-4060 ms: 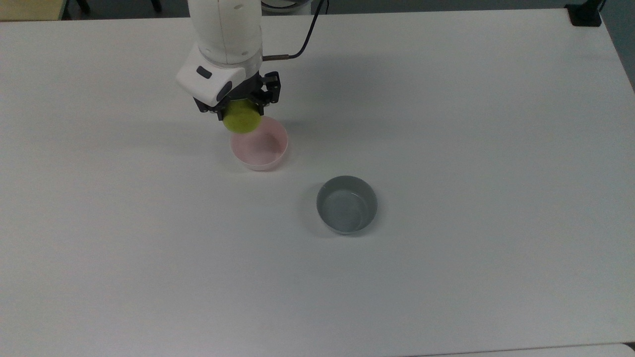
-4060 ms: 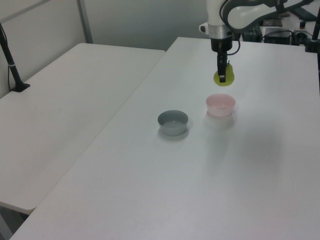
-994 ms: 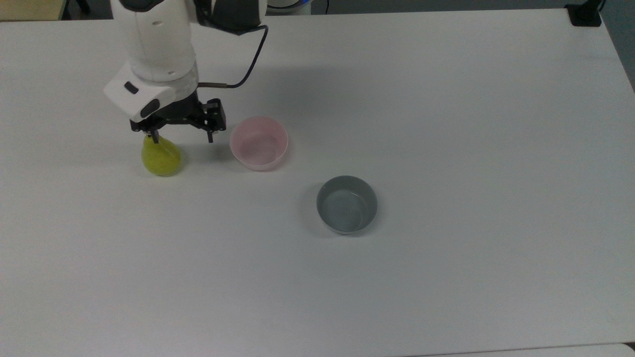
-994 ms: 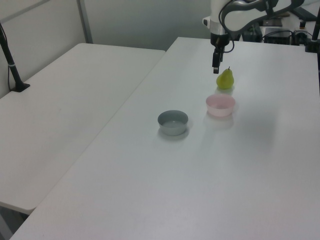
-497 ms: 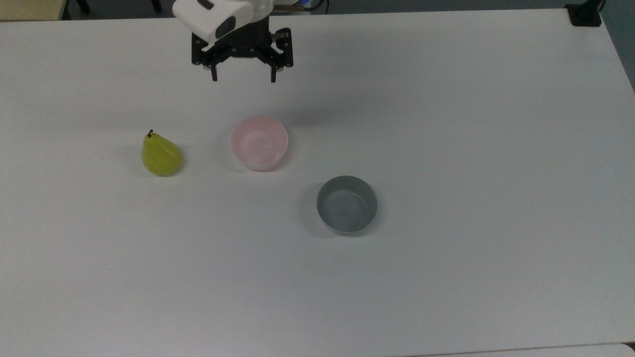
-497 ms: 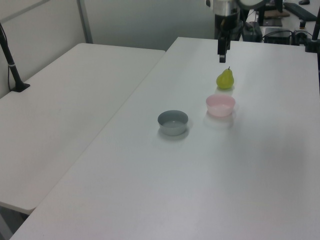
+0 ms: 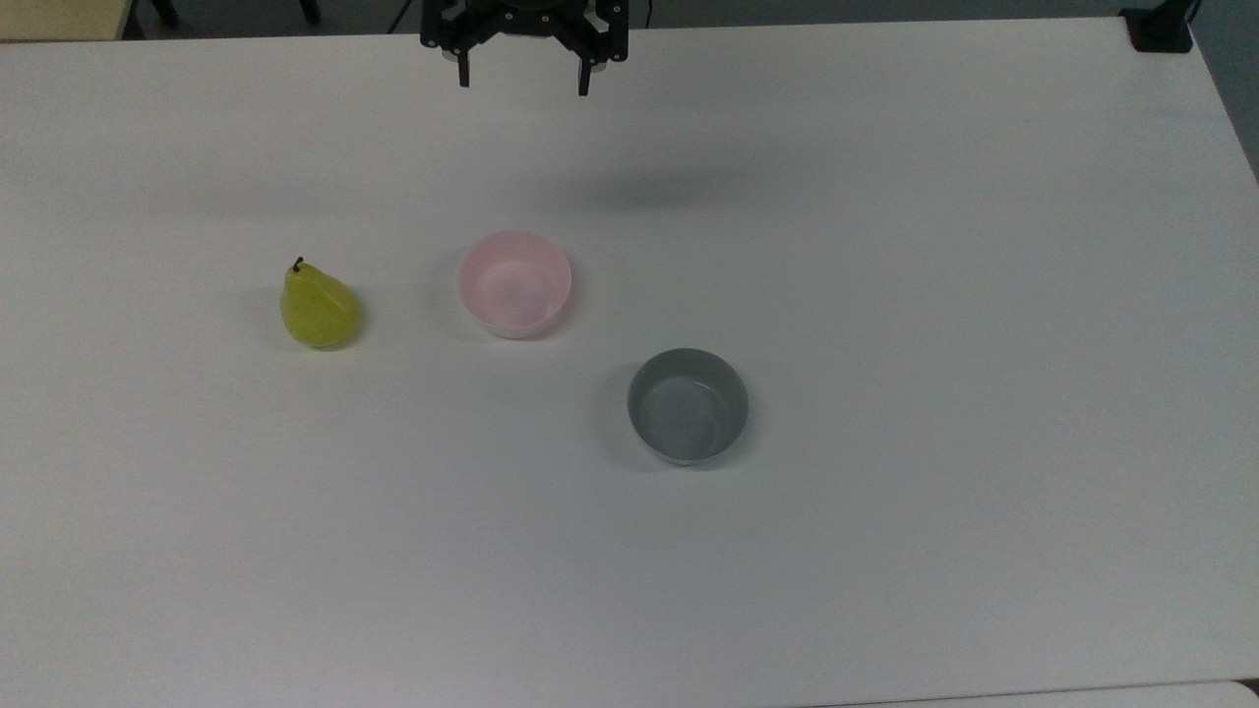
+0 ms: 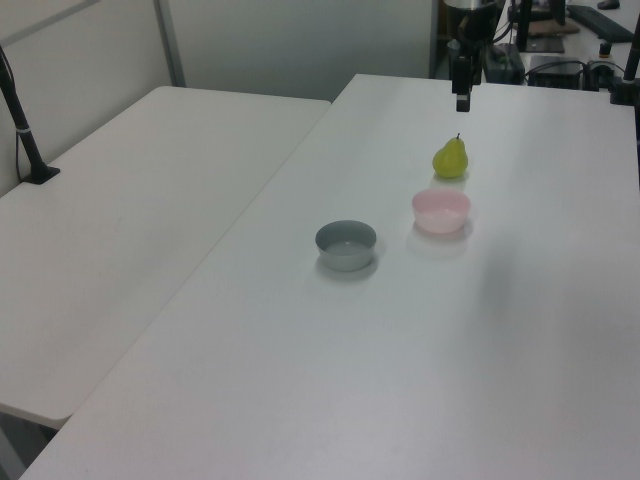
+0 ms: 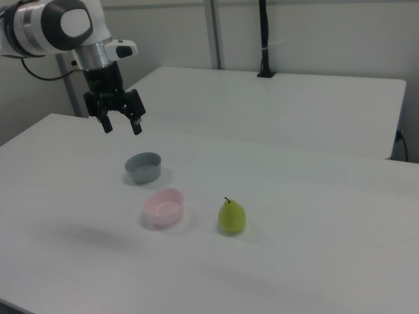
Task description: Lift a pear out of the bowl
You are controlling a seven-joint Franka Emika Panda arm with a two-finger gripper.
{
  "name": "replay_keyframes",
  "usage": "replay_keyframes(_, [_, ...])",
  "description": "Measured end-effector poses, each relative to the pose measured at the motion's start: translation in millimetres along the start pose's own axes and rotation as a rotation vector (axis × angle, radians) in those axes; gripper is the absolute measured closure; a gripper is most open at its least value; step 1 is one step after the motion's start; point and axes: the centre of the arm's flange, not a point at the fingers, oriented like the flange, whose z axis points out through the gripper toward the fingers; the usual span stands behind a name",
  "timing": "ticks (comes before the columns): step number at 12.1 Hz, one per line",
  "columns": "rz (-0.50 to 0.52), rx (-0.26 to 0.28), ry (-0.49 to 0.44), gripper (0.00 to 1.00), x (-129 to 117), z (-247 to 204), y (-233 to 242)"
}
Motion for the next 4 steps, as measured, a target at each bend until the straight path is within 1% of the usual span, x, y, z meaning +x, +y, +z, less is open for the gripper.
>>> replay_keyframes(4, [0.017,0.002,-0.002,0.0,0.3,1.2,9.4])
